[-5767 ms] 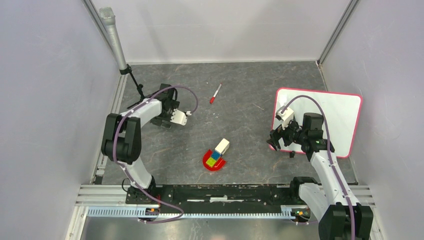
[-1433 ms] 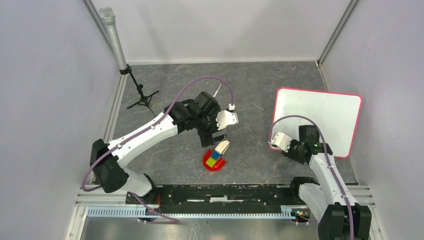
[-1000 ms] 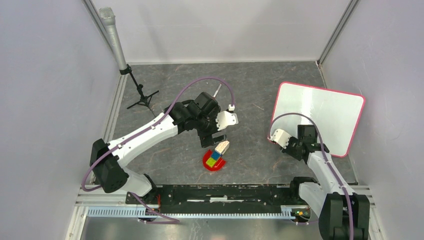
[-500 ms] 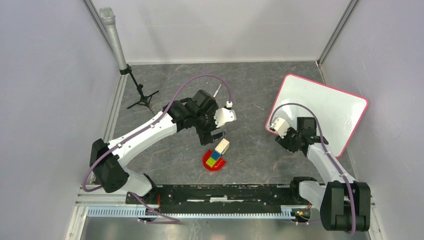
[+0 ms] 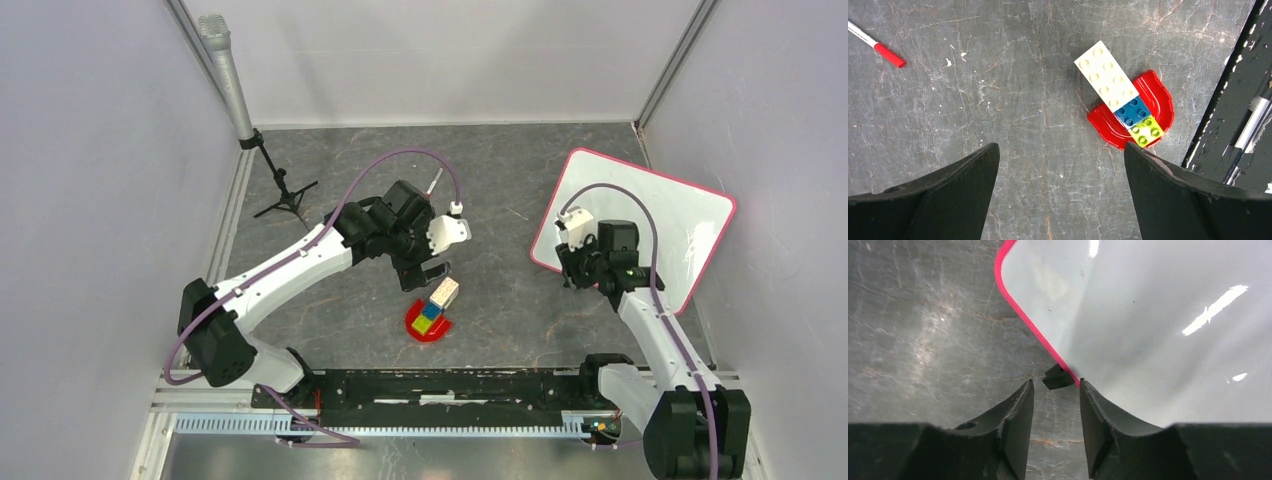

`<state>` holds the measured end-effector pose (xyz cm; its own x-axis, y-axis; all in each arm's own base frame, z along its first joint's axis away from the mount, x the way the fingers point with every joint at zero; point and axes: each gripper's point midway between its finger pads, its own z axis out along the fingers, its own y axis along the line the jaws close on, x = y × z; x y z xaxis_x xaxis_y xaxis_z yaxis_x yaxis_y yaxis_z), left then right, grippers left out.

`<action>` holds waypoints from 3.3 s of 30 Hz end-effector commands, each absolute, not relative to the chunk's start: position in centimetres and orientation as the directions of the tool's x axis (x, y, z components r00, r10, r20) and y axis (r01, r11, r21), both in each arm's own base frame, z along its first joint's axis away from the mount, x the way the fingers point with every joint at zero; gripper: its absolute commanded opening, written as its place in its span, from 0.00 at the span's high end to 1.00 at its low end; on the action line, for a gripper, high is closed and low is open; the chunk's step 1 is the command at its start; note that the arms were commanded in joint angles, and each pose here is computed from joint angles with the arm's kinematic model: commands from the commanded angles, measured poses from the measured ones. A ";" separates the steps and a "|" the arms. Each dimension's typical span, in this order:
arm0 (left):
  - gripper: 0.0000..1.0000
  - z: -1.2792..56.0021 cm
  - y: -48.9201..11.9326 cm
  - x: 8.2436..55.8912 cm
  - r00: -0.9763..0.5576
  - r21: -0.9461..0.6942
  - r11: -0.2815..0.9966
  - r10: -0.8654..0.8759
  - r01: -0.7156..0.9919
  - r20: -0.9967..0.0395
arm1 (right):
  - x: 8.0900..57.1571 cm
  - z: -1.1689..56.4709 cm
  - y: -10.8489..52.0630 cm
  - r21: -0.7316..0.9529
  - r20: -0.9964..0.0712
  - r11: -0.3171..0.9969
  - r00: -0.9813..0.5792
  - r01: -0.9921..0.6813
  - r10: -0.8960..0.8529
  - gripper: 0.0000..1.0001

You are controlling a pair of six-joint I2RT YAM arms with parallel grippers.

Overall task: Write a sentence on the whiteboard
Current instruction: Move the whiteboard stand to the center of the board.

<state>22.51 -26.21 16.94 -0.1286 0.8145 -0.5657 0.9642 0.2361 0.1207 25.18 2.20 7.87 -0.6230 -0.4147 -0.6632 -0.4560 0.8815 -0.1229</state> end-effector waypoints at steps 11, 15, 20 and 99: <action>0.00 18.4 -27.3 23.3 -0.138 0.119 0.265 0.774 0.957 -0.618 | 23.6 7.9 2.4 -0.057 -0.472 0.987 -0.867 -0.152 -0.161 0.59; 0.00 18.2 -27.2 23.2 -0.137 0.121 0.263 0.778 0.957 -0.613 | 23.4 7.4 2.6 -0.008 -0.548 0.998 -0.835 -0.055 -0.050 0.56; 0.00 18.0 -27.1 23.2 -0.139 0.118 0.262 0.781 0.958 -0.609 | 23.1 6.4 2.5 0.022 -0.609 1.000 -0.793 0.014 0.025 0.60; 0.00 22.9 -30.7 20.6 0.057 0.202 0.097 0.764 0.975 -0.643 | 18.7 3.0 20.4 0.254 -0.698 0.682 -0.618 -0.686 -0.362 1.00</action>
